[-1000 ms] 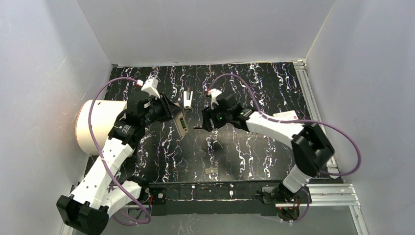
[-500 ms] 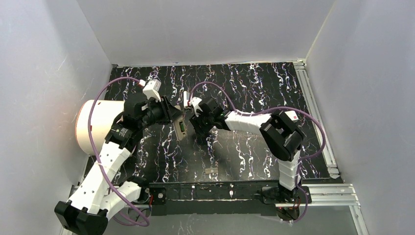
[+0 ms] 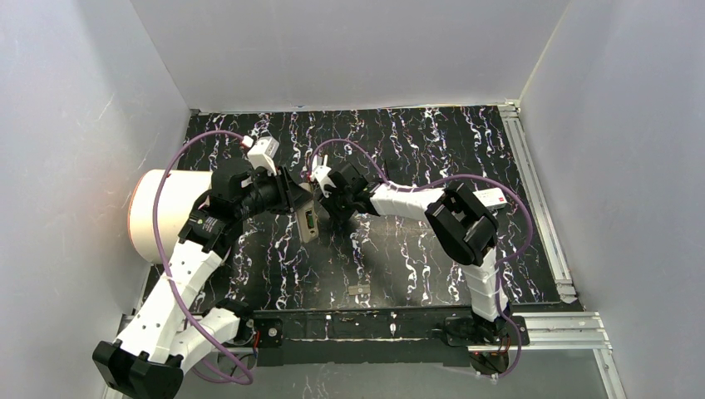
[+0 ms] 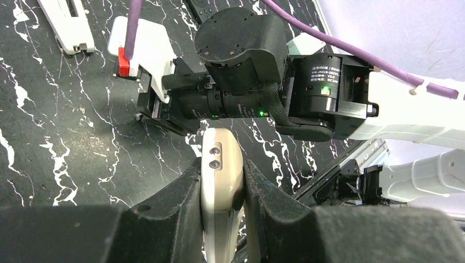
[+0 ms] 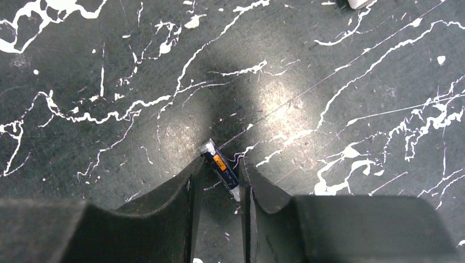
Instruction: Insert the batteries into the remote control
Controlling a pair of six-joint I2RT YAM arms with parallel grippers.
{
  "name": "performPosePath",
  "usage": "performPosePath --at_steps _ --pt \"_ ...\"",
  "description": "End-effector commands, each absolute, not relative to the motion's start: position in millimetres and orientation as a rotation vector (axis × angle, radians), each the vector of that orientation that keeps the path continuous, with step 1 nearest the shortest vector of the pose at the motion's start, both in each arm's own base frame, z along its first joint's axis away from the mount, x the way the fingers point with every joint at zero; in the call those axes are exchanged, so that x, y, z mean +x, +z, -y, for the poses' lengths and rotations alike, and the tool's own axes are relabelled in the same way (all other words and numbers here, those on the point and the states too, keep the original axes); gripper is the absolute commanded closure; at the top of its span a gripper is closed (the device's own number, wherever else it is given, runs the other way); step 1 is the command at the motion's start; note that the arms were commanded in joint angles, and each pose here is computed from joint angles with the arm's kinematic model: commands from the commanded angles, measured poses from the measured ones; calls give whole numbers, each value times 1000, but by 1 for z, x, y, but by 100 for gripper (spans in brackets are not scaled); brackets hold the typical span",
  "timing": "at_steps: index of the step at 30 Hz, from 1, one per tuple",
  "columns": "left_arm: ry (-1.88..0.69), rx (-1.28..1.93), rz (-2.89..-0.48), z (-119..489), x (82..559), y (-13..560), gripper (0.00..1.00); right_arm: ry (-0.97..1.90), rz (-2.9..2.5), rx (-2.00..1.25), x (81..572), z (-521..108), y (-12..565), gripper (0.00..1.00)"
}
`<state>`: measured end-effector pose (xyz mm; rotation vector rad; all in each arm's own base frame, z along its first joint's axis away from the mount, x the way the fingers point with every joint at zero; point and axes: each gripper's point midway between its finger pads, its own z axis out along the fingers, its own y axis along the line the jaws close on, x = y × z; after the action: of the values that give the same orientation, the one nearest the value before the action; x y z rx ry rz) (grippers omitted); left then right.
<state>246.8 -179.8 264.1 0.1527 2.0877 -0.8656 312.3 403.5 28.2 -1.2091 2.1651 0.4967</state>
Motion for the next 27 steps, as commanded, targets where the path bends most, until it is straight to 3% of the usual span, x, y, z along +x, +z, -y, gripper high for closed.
performPosePath --at_steps 1,7,17,27 --pt "-877 207 -2020 180 242 288 100 413 -2219 -1267 306 -394 18 63" --pt "-879 209 -2015 180 242 289 100 323 -2238 -1325 294 -385 9 59" --pt "-844 186 -2018 175 244 289 100 266 -2279 -1232 301 -386 6 90" --pt "-1047 170 -1955 208 266 301 100 240 -2288 -677 322 -352 78 93"
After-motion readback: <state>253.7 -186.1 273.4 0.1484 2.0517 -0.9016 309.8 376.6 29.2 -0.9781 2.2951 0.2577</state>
